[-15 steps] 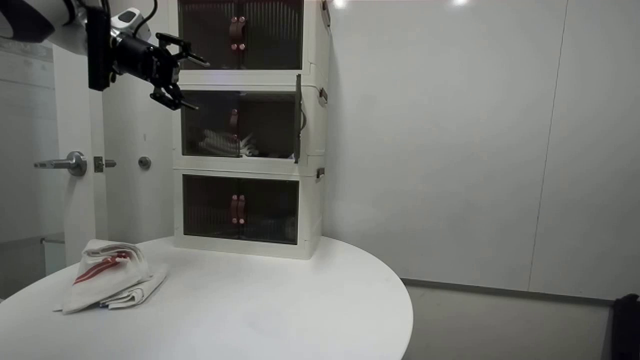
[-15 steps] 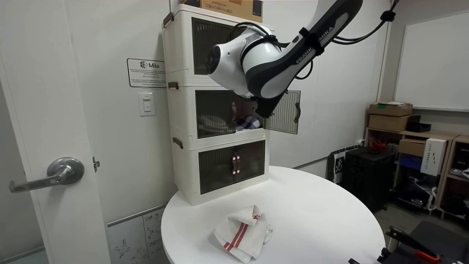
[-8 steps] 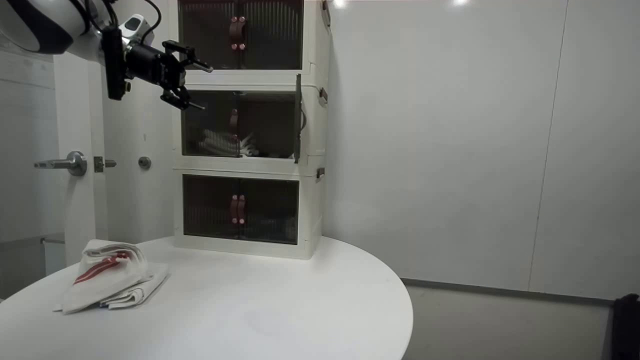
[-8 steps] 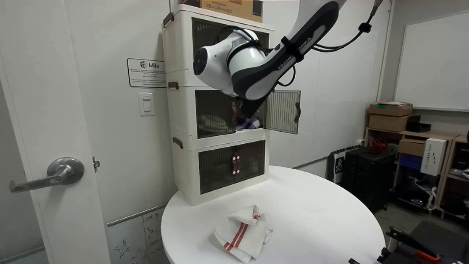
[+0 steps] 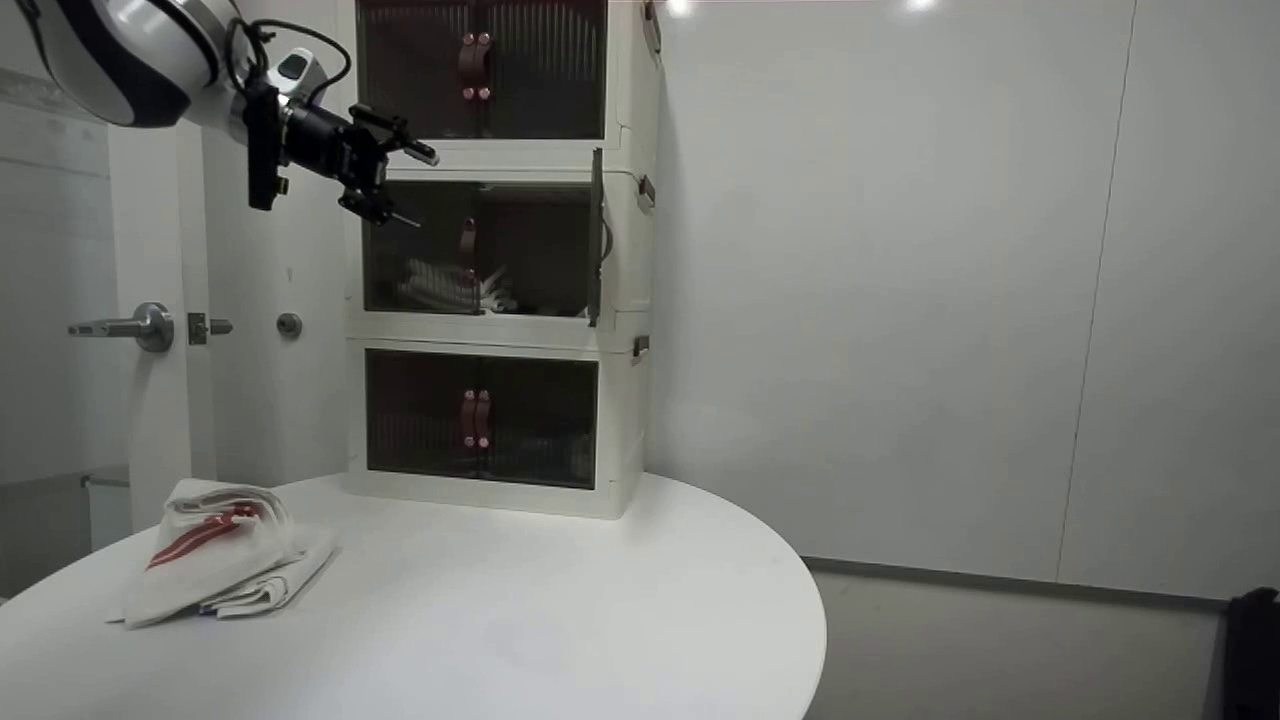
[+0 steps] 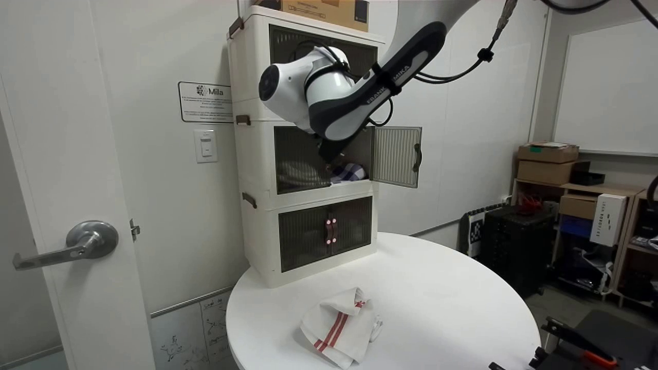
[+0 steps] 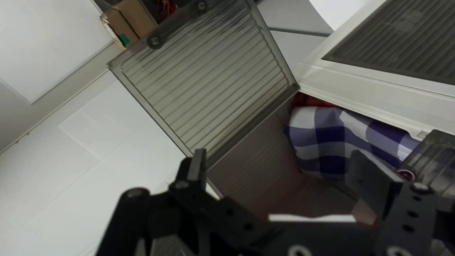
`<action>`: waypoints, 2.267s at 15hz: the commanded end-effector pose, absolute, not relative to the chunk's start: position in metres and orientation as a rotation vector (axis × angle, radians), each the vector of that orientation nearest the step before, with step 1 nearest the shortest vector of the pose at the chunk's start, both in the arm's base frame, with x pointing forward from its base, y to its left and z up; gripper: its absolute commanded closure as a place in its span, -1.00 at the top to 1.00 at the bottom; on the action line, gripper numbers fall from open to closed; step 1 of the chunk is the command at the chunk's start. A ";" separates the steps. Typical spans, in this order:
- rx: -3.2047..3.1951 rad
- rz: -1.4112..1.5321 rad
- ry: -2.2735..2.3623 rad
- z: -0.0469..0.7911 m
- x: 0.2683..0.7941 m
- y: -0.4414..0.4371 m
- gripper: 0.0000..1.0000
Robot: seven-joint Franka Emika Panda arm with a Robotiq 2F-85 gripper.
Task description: Open the middle left cabinet door
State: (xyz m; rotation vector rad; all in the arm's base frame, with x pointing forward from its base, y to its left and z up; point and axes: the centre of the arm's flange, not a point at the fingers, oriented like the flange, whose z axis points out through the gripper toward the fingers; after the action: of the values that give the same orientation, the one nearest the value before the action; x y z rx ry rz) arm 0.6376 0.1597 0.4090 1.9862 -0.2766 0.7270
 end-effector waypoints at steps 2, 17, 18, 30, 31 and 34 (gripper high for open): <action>2.005 0.784 -0.257 0.409 0.668 0.167 1.00; 2.058 0.834 -0.170 0.391 0.719 0.146 1.00; 2.055 0.835 -0.171 0.390 0.721 0.144 1.00; 2.075 0.852 -0.161 0.389 0.737 0.145 1.00; 2.085 0.857 -0.156 0.390 0.737 0.147 1.00; 2.091 0.880 -0.135 0.393 0.735 0.152 1.00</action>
State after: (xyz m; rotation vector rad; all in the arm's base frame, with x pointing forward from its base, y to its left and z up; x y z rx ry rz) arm 0.7244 0.1456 0.3871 2.0816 -0.1771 0.8575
